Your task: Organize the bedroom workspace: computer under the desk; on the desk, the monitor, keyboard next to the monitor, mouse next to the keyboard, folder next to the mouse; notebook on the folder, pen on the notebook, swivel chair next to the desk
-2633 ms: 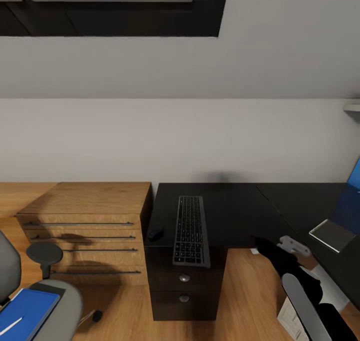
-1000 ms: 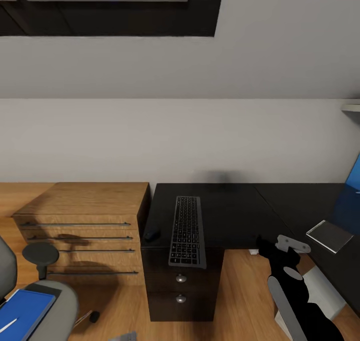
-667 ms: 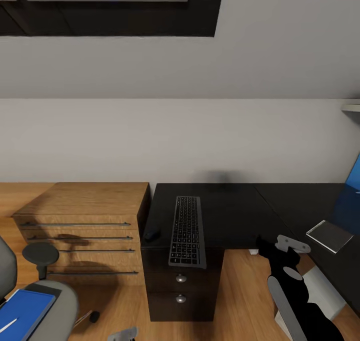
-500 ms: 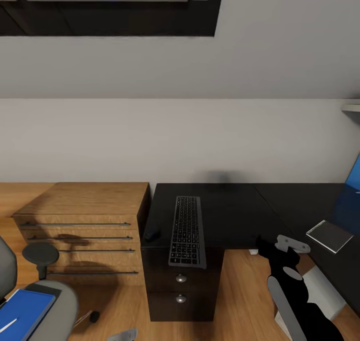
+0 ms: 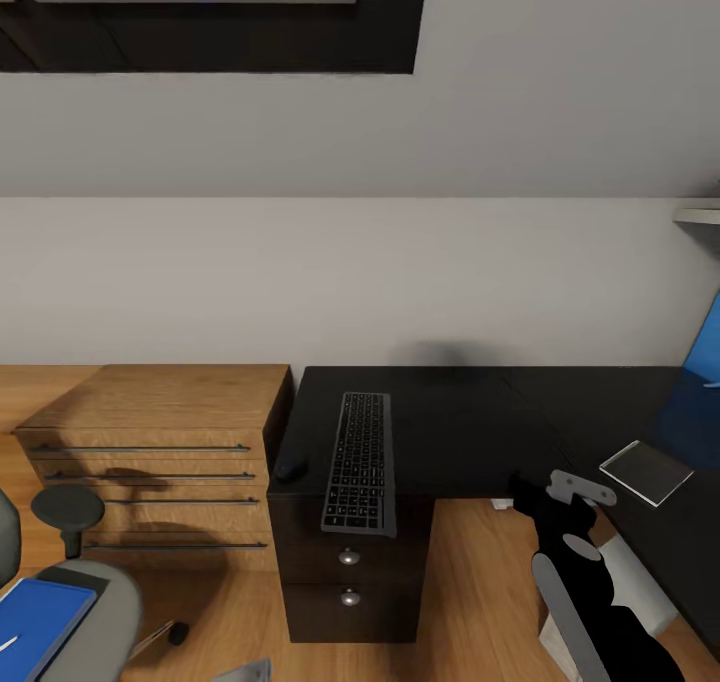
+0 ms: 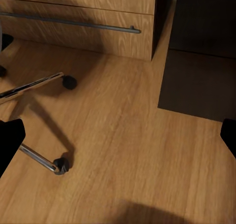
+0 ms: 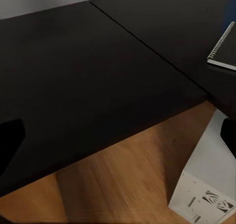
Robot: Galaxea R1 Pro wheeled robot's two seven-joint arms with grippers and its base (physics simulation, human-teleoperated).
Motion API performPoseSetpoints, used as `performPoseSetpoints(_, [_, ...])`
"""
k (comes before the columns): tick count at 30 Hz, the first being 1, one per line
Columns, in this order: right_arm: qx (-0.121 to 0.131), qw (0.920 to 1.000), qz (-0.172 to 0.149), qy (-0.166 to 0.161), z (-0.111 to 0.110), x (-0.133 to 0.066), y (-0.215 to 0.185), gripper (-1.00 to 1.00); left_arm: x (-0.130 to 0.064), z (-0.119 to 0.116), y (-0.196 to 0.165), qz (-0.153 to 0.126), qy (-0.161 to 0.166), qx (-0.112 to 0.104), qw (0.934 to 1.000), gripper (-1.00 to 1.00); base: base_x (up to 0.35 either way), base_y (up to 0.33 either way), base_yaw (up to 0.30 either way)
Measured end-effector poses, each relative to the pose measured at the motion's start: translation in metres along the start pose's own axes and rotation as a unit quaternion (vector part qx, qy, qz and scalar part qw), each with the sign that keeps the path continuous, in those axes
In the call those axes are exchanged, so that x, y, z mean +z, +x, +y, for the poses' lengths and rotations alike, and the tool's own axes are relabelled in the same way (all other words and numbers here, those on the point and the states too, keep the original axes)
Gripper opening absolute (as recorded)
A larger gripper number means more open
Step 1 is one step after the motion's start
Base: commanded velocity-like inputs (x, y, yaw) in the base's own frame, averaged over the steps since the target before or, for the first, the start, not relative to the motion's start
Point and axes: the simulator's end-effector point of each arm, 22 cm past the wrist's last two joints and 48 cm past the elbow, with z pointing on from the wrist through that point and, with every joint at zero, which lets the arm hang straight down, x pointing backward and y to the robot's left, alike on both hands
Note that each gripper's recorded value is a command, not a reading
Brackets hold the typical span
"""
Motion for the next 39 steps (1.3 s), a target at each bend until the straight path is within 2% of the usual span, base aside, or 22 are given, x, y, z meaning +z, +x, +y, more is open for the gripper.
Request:
performPoseSetpoints(5, [-0.014,0.9997,0.010,-0.017,0.019,-0.003,0.017,1.00,0.002,0.005,0.000,-0.001,-0.003,0.003,1.0000,1.00,0.000,-0.002,0.000])
performPoseSetpoints(13, [-0.015,0.9994,-0.001,-0.031,0.035,-0.006,0.021,1.00,0.005,0.016,-0.001,-0.003,-0.009,0.008,0.9999,1.00,0.000,0.000,0.000])
performPoseSetpoints(18, [-0.014,0.9993,-0.004,-0.033,0.038,-0.007,0.020,1.00,0.008,0.025,0.001,0.000,-0.014,0.006,0.9999,1.00,0.000,0.000,0.000])
performPoseSetpoints(23, [-0.013,0.9993,-0.005,-0.034,0.039,-0.007,0.020,1.00,0.011,0.031,0.006,0.011,-0.013,-0.007,0.9998,1.00,0.000,0.000,0.000])
performPoseSetpoints(28, [-0.013,0.9993,-0.006,-0.034,0.039,-0.007,0.020,1.00,0.014,0.033,0.010,0.020,0.000,-0.019,0.9996,1.00,0.000,0.000,0.000])
performPoseSetpoints(39, [-0.013,0.9993,-0.007,-0.033,0.038,-0.007,0.019,1.00,0.016,0.026,0.010,0.022,0.033,-0.019,0.9990,1.00,0.000,0.000,0.000])
